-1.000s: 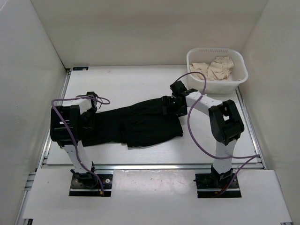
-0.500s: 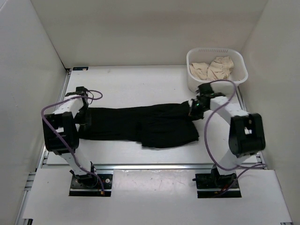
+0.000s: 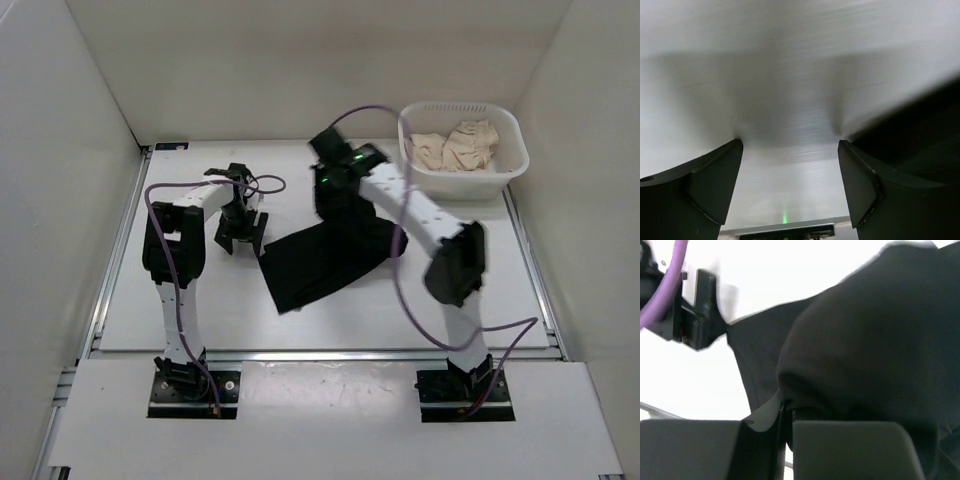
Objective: Fold and stack the trousers
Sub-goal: Fold the trousers
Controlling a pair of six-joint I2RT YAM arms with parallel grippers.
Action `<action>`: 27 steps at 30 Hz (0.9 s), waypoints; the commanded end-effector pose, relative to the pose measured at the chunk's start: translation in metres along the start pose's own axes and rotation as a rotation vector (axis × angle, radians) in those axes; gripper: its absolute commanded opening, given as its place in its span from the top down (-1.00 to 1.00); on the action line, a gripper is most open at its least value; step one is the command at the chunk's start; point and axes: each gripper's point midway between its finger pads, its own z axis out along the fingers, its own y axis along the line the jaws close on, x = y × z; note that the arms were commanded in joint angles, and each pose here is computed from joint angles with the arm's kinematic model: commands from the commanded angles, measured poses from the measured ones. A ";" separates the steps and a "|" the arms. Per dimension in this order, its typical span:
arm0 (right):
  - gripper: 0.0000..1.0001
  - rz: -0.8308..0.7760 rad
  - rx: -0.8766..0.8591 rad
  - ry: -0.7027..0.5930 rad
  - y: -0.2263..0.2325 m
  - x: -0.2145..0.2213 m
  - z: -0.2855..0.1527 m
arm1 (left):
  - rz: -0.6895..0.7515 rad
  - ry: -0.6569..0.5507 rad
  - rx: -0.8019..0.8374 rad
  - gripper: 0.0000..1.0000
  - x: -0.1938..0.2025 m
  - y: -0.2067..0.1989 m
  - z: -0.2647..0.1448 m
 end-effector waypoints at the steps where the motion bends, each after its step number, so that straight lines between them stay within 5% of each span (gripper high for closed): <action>1: 1.00 0.006 0.093 0.193 0.024 0.043 0.051 | 0.035 -0.001 0.241 -0.76 -0.009 -0.057 -0.001; 3: 1.00 0.000 0.068 0.193 0.040 0.043 0.057 | 0.048 0.034 0.299 -0.70 -0.003 -0.073 0.000; 12: 1.00 -0.060 0.103 0.189 0.019 0.058 0.053 | 0.018 0.176 0.445 0.40 0.026 -0.099 0.001; 13: 1.00 -0.071 0.101 0.188 0.018 0.059 0.049 | 0.019 0.176 0.430 0.40 0.026 -0.096 0.003; 14: 1.00 -0.092 0.090 0.195 0.018 0.059 0.049 | 0.003 0.147 0.412 0.37 0.021 -0.085 -0.004; 19: 1.00 -0.166 0.048 0.165 0.019 0.054 0.022 | -0.029 -0.013 0.402 -0.45 -0.011 -0.061 -0.055; 24: 1.00 -0.140 0.054 0.161 -0.001 0.052 0.010 | 0.033 -0.028 0.478 -0.69 0.007 -0.094 -0.092; 27: 1.00 -0.130 0.057 0.146 -0.009 0.047 0.005 | 0.030 0.023 0.488 -0.77 0.025 -0.098 -0.077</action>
